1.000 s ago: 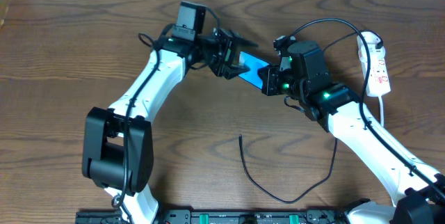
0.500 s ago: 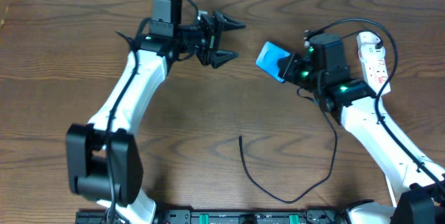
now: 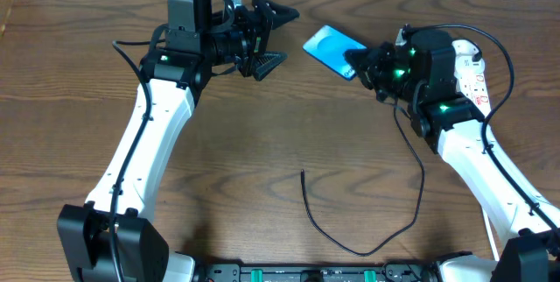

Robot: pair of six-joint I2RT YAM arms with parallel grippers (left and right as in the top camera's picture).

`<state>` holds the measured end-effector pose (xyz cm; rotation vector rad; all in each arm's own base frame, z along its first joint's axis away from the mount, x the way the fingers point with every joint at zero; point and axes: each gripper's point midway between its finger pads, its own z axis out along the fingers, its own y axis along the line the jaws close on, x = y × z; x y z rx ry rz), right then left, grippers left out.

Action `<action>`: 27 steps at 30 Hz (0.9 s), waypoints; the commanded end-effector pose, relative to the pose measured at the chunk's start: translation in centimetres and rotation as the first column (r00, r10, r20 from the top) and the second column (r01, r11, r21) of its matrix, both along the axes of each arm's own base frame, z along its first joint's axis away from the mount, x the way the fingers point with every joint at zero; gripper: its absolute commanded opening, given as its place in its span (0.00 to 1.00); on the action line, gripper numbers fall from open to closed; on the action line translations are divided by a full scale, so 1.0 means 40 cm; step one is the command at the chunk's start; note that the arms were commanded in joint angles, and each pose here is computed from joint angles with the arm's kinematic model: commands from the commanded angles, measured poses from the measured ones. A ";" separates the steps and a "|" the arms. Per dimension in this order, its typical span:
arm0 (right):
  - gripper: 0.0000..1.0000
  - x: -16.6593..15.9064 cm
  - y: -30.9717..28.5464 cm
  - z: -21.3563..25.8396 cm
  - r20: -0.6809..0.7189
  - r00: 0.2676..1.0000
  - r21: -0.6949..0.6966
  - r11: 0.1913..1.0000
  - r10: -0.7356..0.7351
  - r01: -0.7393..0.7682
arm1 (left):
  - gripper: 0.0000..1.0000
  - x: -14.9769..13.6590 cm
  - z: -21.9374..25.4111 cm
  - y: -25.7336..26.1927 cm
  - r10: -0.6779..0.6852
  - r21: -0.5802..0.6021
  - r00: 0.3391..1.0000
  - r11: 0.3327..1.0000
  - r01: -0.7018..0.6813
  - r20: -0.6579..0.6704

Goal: Plug charger to phone and switch on socket
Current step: 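Open the left gripper and rotate the phone with the right gripper, then close the left gripper on the phone's edge held by the right gripper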

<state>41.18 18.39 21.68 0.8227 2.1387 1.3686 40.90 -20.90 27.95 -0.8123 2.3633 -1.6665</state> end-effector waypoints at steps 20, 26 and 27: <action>0.01 -0.025 0.100 0.135 -0.194 0.981 0.418 0.907 0.031 0.054 | 0.93 0.050 -0.018 0.050 0.205 0.033 0.975 0.979 -0.203 -0.083; 0.01 -0.037 0.122 0.135 -0.235 0.971 0.445 0.893 0.043 0.068 | 0.93 0.050 -0.019 0.048 0.220 0.019 0.968 0.975 -0.220 -0.117; 0.01 -0.039 0.125 0.135 -0.241 0.969 0.449 0.891 0.046 0.070 | 0.93 0.050 -0.019 0.048 0.223 0.021 0.968 0.975 -0.223 -0.118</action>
